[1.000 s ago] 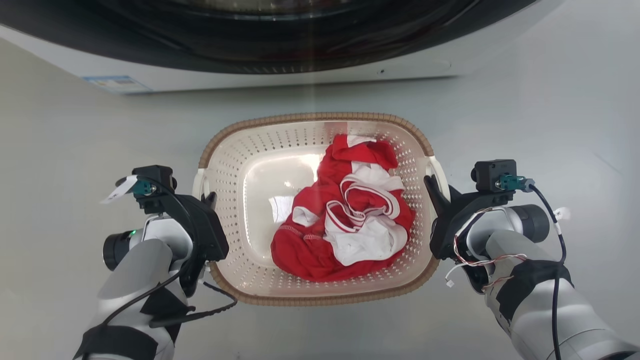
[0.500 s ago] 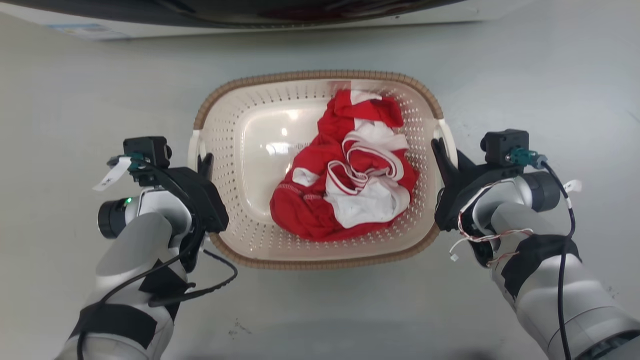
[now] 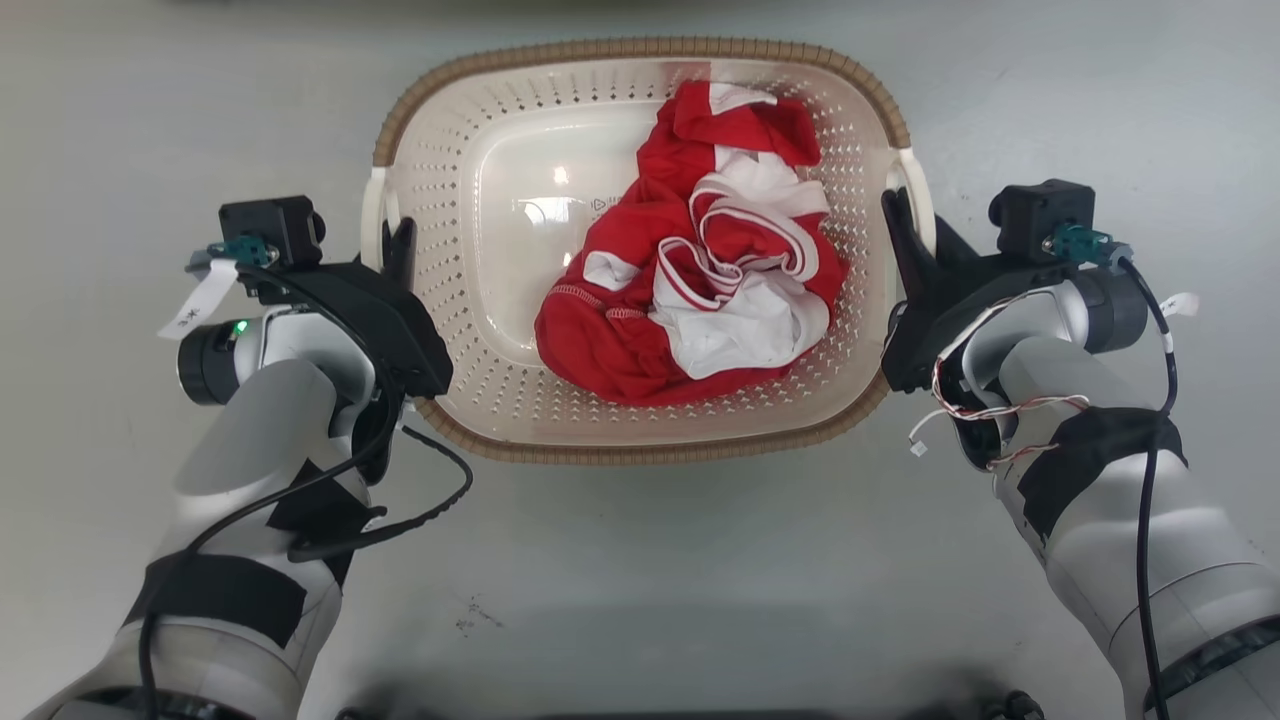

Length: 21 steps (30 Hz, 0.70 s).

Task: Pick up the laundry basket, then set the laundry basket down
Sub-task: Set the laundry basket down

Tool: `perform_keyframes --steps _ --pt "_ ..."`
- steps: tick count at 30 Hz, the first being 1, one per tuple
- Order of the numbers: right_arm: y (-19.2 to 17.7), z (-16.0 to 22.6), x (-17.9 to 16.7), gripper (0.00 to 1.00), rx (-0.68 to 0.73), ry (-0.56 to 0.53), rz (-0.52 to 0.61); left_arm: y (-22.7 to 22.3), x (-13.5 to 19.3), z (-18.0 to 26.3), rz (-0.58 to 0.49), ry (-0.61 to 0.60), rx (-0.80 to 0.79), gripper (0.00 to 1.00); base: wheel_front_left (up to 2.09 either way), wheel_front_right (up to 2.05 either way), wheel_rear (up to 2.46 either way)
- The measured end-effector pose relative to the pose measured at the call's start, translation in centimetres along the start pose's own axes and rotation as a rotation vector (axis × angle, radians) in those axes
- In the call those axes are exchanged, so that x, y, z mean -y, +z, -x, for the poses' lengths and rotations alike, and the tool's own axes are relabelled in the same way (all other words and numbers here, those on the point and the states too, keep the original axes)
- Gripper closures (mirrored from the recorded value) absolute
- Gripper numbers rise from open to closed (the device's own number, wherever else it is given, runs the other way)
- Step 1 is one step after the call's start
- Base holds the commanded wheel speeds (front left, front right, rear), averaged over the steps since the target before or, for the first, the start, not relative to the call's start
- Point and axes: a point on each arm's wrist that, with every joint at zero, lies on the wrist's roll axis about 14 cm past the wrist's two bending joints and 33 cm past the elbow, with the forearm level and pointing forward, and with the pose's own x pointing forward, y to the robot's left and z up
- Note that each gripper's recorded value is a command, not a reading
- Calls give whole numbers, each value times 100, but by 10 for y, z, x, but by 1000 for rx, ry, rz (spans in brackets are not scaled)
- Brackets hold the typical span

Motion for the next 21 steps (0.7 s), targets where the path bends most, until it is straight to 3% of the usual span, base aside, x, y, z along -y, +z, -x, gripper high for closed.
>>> perform_keyframes --steps 21 --pt "1 -7 5 100 20 -14 -17 -2 -2 -7 3 -10 -21 100 0 0 0"
